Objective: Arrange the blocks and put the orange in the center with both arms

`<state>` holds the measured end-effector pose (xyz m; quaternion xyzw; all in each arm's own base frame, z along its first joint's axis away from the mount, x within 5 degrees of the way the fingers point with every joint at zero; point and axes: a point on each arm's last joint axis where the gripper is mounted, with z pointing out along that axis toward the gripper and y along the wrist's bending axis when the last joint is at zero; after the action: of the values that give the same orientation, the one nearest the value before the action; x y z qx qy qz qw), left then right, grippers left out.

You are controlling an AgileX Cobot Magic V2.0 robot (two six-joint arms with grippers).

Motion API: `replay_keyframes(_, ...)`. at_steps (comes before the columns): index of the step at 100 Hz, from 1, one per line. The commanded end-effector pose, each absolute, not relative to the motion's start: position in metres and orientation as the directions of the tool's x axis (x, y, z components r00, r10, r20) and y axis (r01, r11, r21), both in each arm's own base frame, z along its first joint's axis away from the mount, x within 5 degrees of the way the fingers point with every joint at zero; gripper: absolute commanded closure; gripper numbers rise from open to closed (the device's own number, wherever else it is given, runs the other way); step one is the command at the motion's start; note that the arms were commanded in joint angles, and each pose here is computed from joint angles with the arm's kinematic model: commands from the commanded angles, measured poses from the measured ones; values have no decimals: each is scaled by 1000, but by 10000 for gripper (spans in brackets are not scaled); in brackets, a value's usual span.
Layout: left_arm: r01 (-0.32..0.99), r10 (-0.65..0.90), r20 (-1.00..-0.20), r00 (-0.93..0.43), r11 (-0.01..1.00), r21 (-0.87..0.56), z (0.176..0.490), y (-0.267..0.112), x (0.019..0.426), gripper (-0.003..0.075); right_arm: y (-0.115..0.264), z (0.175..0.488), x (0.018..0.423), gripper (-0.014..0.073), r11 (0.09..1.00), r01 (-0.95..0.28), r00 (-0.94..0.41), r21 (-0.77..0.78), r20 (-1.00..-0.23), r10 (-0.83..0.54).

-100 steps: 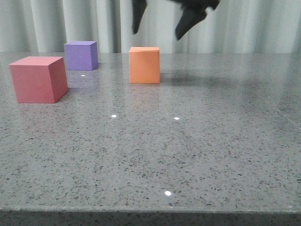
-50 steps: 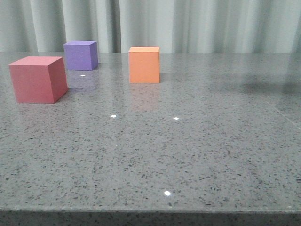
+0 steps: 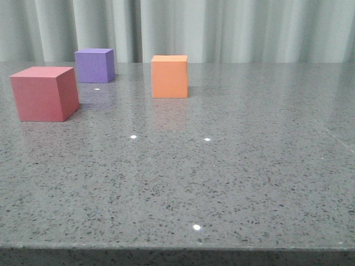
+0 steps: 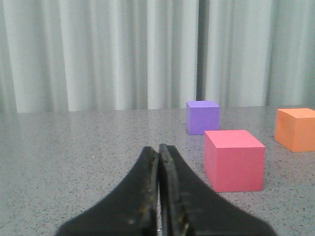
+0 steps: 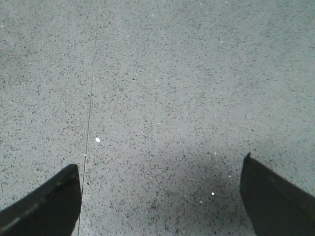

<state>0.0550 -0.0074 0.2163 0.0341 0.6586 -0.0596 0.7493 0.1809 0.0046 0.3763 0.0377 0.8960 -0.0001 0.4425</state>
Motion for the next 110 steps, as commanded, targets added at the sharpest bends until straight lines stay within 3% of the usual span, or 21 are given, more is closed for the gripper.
replay_keyframes(1,143,-60,-979,197,989,-32,211,-8,53,741,2,384,162,-50,998,53,-463,25,-885,47)
replay_keyframes(32,143,-60,-979,197,989,-32,211,-8,53,741,4,345,133,-50,999,2,-264,37,-964,37)
replay_keyframes(54,143,-60,-979,197,989,-32,211,-8,53,741,5,343,135,-29,999,-13,-208,40,-978,36)
replay_keyframes(65,143,-60,-979,197,989,-32,211,-8,53,741,5,345,136,103,999,-17,-186,41,-982,37)
replay_keyframes(83,143,-60,-979,197,989,-32,211,-8,53,741,5,346,136,508,999,-19,-176,41,-984,37)
replay_keyframes(93,143,-60,-979,197,989,-32,211,-8,53,741,5,346,136,670,999,-17,-184,41,-982,37)
replay_keyframes(110,143,-60,-979,197,989,-32,211,-8,53,741,5,344,135,664,999,-14,-203,40,-978,36)
